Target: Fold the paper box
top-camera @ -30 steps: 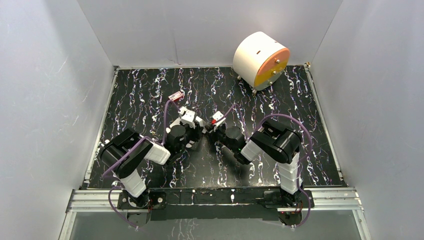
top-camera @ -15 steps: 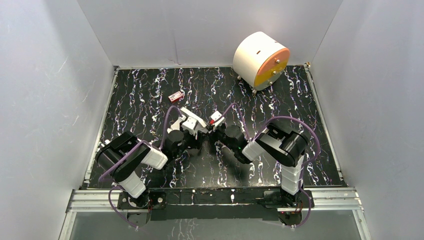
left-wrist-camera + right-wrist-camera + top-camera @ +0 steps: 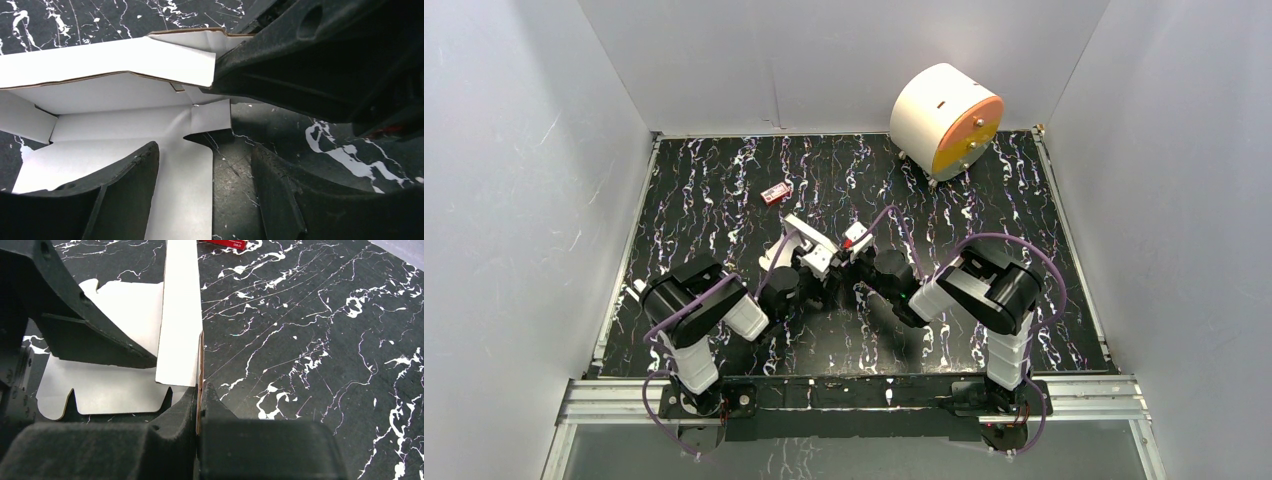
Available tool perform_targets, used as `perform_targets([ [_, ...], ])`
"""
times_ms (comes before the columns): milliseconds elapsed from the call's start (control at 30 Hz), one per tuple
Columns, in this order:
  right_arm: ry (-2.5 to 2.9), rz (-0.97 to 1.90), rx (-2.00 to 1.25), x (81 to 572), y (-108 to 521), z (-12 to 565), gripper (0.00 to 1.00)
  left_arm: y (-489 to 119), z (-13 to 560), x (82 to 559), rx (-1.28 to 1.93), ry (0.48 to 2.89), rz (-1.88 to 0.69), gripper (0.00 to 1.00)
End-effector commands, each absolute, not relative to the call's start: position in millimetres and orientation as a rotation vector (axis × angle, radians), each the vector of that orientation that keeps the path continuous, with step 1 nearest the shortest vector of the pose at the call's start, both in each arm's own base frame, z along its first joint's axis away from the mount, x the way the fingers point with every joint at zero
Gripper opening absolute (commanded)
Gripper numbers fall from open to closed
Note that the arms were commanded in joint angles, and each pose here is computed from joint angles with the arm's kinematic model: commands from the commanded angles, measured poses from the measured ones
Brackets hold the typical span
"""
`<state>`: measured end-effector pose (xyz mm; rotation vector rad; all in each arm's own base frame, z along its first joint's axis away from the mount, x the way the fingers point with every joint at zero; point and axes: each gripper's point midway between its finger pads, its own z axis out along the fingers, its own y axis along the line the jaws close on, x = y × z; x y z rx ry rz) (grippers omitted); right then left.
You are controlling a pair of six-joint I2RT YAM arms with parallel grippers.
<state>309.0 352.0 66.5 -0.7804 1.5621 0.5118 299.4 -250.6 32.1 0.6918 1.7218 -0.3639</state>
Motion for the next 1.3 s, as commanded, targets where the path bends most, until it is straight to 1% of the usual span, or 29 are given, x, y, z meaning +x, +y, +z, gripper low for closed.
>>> perform_targets([
  [0,1.594,0.499,-0.827,302,348,59,0.00,-256,63,321,0.636,1.595,-0.299,0.65],
  [167,1.597,0.508,-0.840,298,347,59,0.00,-246,68,337,0.524,1.608,-0.234,0.64],
  [267,1.602,0.507,-0.845,297,345,58,0.00,-242,72,343,0.463,1.613,-0.222,0.60],
  [400,1.607,0.499,-0.844,297,343,57,0.00,-238,70,344,0.400,1.634,-0.237,0.53],
  [600,1.622,0.449,-0.815,302,339,56,0.00,-238,61,341,0.320,1.687,-0.330,0.40],
  [733,1.641,0.380,-0.757,310,335,55,0.00,-242,50,340,0.281,1.748,-0.410,0.35],
  [1033,1.693,0.187,-0.588,328,328,47,0.00,-249,37,342,0.218,1.821,-0.531,0.32],
  [1267,1.734,0.125,-0.531,336,330,31,0.00,-251,35,347,0.156,1.852,-0.608,0.31],
])
